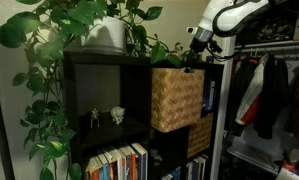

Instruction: Pull out the topmost basket, pick up the socks from the top of the shelf and place them in the basket, push the basket backwards

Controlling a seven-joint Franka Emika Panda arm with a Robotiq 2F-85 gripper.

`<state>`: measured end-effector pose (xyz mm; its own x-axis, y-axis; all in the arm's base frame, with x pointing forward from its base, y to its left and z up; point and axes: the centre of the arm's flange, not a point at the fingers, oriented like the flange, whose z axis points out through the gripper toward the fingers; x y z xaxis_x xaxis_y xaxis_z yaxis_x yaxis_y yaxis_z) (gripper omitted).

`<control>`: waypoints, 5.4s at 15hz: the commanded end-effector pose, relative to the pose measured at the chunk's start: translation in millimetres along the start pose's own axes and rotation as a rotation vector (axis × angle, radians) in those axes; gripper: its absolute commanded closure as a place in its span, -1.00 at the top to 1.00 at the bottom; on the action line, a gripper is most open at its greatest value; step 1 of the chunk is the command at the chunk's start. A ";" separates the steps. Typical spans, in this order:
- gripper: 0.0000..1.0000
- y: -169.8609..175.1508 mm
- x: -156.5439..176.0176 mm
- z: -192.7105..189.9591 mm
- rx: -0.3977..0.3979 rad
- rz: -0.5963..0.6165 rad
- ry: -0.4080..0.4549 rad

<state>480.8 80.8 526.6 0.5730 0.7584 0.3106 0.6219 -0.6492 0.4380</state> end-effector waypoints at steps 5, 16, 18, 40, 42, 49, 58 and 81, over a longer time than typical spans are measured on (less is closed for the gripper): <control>1.00 3.8 -10.4 -30.3 -0.040 0.020 0.063; 1.00 59.3 -11.4 -41.0 -0.187 0.335 0.078; 1.00 70.1 -13.4 -39.2 -0.218 0.434 0.082; 1.00 174.8 26.9 5.0 -0.236 0.728 0.088; 1.00 182.3 29.4 13.3 -0.228 0.733 0.090; 1.00 193.5 34.7 43.8 -0.201 0.731 0.084; -0.46 187.5 37.2 51.9 -0.184 0.728 0.078; -0.84 68.2 -13.7 -41.9 -0.119 0.638 -0.221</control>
<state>531.5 10.7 595.8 0.8830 0.1675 0.4385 0.0316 -0.9532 0.3006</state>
